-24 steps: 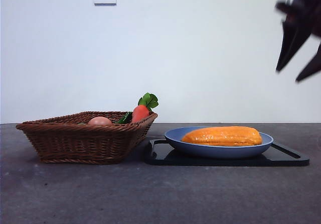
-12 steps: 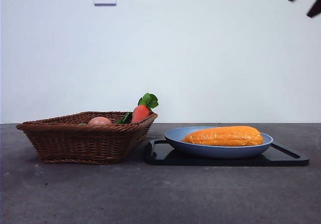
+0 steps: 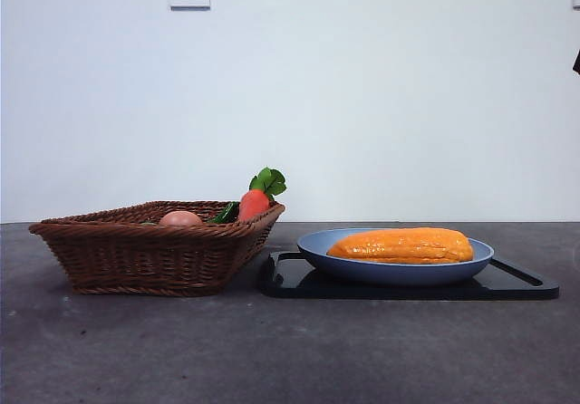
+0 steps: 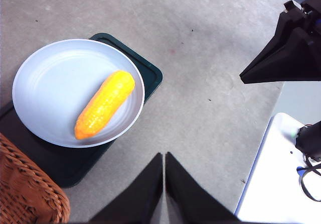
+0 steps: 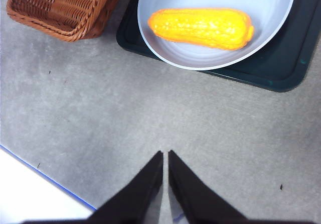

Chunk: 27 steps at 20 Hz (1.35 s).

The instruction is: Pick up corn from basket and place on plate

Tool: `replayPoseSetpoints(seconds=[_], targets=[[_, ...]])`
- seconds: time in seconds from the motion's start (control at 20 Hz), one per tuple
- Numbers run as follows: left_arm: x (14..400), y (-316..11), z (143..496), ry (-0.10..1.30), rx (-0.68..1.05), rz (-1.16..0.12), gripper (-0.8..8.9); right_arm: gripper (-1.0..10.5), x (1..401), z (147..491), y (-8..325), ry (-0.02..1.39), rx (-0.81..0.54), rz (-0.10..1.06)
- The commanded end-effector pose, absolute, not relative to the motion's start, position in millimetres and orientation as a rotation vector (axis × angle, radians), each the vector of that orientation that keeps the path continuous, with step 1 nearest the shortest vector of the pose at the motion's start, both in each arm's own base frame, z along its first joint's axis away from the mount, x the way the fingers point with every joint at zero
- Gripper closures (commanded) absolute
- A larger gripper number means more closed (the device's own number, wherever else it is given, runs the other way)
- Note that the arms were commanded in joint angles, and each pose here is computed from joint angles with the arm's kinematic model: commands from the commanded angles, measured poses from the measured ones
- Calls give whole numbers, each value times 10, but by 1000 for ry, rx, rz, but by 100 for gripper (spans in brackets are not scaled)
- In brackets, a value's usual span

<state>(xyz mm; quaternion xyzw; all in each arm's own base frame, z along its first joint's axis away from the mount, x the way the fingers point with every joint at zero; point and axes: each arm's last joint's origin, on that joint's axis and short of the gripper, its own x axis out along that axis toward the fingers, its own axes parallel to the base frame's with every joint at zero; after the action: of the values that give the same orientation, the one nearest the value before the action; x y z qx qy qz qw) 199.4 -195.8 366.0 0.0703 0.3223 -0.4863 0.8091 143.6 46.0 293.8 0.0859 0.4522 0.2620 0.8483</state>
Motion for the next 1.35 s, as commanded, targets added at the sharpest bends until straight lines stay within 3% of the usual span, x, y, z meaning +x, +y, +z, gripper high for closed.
replayPoseSetpoints(seconds=[0.05,0.5,0.65,0.8,0.9,1.1,1.35], targets=[[2005,-1985,3720,656,153,-1049,807,945,1451,2967,469,932,169,565],[2005,-1985,3720,655,153,-1049,807,945,1451,2967,469,932,169,565],[2057,-1890,3776,579,207,-1013,807,945,1452,2967,468,932,169,564],[2154,-1646,3889,454,167,-931,807,945,1451,2967,468,932,169,564],[2178,-1436,3901,293,131,-863,807,945,1452,2967,468,932,169,564],[2041,-914,3628,27,68,-689,807,945,1452,2967,468,932,169,564],[1645,-343,3124,-37,4,-458,807,945,1451,2967,468,932,169,564]])
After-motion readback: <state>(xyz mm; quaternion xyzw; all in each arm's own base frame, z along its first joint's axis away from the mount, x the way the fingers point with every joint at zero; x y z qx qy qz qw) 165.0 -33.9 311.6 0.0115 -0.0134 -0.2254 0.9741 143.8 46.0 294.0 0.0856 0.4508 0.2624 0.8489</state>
